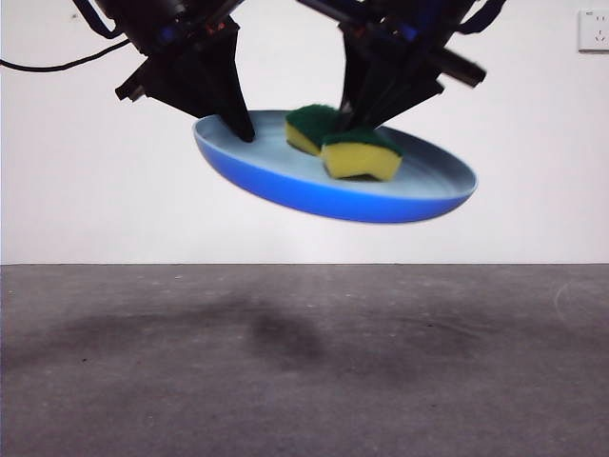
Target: Pick up the plate,pick up the cloth,clean the plate with the cloth
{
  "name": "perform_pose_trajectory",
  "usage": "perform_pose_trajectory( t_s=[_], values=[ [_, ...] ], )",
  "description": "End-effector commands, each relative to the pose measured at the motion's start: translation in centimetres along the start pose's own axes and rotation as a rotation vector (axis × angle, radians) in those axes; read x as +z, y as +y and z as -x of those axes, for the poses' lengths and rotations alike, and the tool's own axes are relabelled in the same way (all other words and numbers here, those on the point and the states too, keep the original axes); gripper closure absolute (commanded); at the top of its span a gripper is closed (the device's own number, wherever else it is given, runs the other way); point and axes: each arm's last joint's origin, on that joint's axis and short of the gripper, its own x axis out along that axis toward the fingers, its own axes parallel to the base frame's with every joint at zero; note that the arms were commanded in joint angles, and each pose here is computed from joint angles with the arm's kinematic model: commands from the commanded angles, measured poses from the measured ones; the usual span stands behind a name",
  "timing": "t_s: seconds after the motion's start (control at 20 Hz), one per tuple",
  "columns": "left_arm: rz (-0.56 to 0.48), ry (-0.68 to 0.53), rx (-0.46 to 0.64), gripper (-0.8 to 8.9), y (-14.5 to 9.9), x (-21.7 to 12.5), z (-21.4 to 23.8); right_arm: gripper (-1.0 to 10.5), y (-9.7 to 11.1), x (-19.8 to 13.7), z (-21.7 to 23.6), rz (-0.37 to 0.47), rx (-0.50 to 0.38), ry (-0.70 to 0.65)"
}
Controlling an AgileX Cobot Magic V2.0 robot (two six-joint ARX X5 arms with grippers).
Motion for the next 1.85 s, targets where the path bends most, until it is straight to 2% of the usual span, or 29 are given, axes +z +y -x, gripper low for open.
perform_pose_trajectory(
  t_s=[0.05,0.25,0.4,0.5,0.6,0.75,0.8,0.95,1.15,1.25,1.3,1.45,1.55,1.65,1.75,1.85],
  values=[
    [-0.009,-0.029,-0.068,8.21,-0.7,0.3,-0.1,9.6,1.2,-0.6,-1.4,-0.007,0.085,0.051],
    [-0.005,-0.035,-0.058,8.21,-0.5,0.4,0.0,9.6,3.7,-1.7,-1.7,0.056,0.132,0.124],
    [0.001,-0.04,-0.053,8.21,-0.2,0.4,0.1,9.6,4.9,-3.2,-1.4,0.108,0.13,0.24],
    [0.006,-0.035,-0.05,8.21,0.0,0.4,0.1,9.6,4.7,-4.0,-1.1,0.139,0.068,0.324],
    [0.017,-0.021,-0.046,8.21,0.2,0.2,0.2,9.6,4.1,-4.7,-0.9,0.169,-0.058,0.384],
    [0.027,0.027,-0.044,8.21,0.3,-0.3,0.2,9.6,2.8,-4.9,-0.5,0.219,-0.327,0.395],
    [0.019,0.042,-0.045,8.21,0.3,-0.4,0.2,9.6,2.4,-4.8,-0.5,0.226,-0.386,0.381],
    [0.025,0.087,-0.045,8.21,0.2,-0.9,0.2,9.6,1.9,-4.4,-0.6,0.218,-0.45,0.339],
    [0.016,0.129,-0.05,8.21,0.2,-1.3,0.3,9.6,1.4,-3.2,-1.0,0.166,-0.449,0.231],
    [0.018,0.137,-0.052,8.21,0.2,-1.4,0.3,9.6,1.5,-2.6,-1.3,0.139,-0.411,0.166],
    [0.018,0.137,-0.052,8.21,0.2,-1.4,0.3,9.6,1.6,-2.2,-1.4,0.122,-0.365,0.135],
    [0.014,0.124,-0.051,8.21,0.2,-1.3,0.3,9.6,2.5,-1.2,-1.8,0.082,-0.083,0.056],
    [0.008,0.108,-0.049,8.21,0.2,-1.1,0.2,9.6,3.2,-1.2,-1.8,0.081,0.087,0.072],
    [0.003,0.09,-0.045,8.21,0.2,-0.9,0.2,9.6,4.1,-1.7,-1.6,0.09,0.206,0.126],
    [-0.001,0.075,-0.044,8.21,0.3,-0.8,0.2,9.6,4.6,-2.6,-1.5,0.1,0.24,0.21],
    [-0.001,0.075,-0.043,8.21,0.3,-0.8,0.2,9.6,4.3,-3.7,-1.2,0.114,0.21,0.324]
  ],
)
